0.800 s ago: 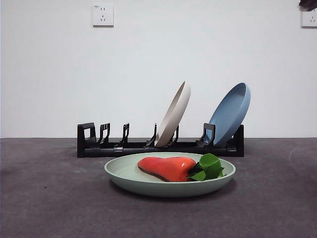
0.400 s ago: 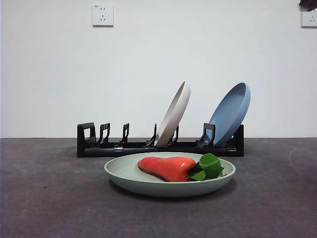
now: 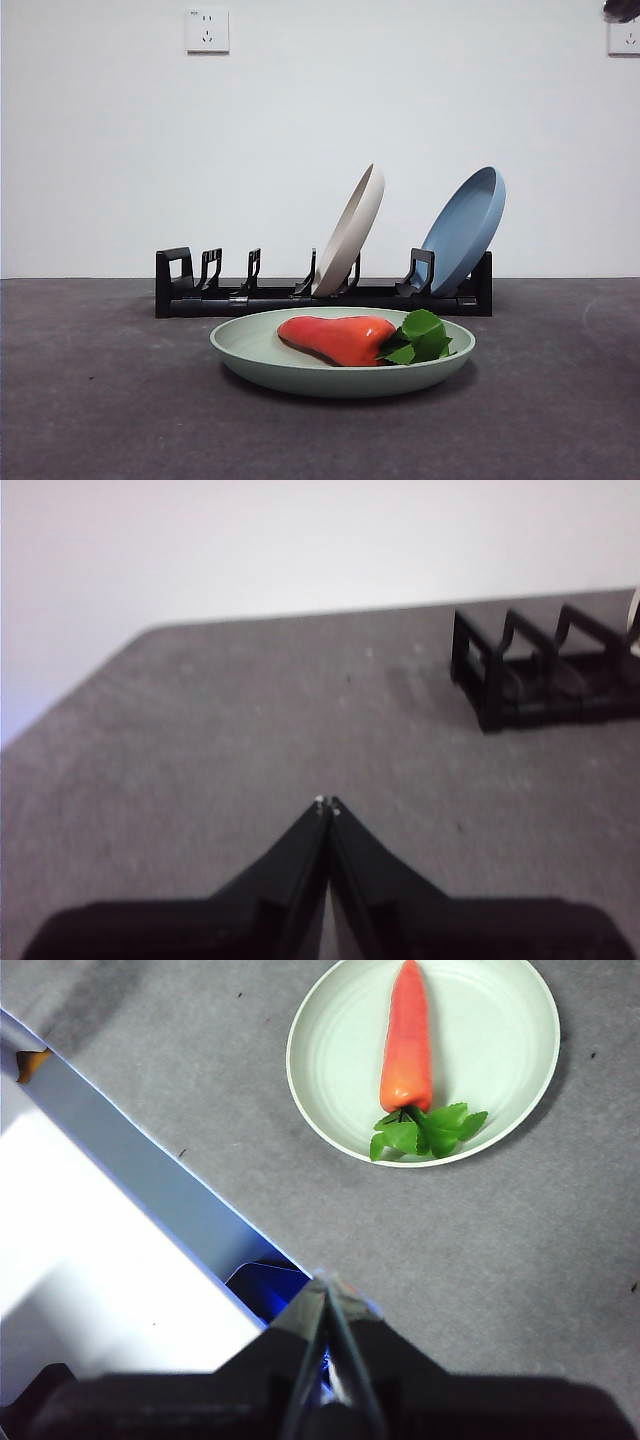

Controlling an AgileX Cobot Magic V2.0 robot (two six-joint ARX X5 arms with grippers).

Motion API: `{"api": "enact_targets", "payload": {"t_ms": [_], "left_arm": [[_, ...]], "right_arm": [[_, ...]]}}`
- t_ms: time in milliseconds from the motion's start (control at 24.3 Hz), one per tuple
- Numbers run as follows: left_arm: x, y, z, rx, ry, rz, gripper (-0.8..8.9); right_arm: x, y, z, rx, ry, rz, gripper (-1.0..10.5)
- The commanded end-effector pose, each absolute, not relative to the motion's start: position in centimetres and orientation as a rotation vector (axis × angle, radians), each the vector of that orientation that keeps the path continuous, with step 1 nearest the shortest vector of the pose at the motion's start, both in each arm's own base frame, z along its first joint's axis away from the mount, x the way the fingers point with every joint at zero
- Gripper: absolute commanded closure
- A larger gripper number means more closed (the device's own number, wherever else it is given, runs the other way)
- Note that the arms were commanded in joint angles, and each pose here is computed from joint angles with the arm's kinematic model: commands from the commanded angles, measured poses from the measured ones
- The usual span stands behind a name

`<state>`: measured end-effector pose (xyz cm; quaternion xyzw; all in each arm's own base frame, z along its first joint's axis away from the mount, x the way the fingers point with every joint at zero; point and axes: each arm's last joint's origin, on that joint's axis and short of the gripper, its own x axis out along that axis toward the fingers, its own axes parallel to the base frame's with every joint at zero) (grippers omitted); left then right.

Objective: Take the green plate from the plate rack,put the plate on the table,take the carrot from the table,put the carrot in the plate

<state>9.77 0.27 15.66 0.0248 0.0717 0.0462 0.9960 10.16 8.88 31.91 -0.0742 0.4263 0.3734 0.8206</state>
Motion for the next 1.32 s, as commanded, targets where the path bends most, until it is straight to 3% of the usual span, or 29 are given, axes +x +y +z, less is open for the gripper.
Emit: {"api": "enact_targets", "payload": {"t_ms": [41, 370, 1234, 1317], "left_arm": [[9.62, 0.3, 15.04, 0.008, 0.179, 0.097, 8.17], [9.56, 0.08, 14.75, -0.032, 0.189, 0.024, 8.17], [9.56, 0.09, 14.75, -0.032, 0.19, 0.027, 8.17], [9.56, 0.09, 14.75, -0.032, 0.19, 0.027, 8.17]], "right_arm": [[10.15, 8.89, 31.74, -0.165, 0.908, 0.797, 9.5], [10.15, 8.89, 31.74, -0.165, 0.908, 0.797, 9.5], [10.15, 8.89, 31.74, -0.165, 0.908, 0.796, 9.5], [10.15, 8.64, 31.95, -0.214, 0.858, 0.798, 9.5]]}}
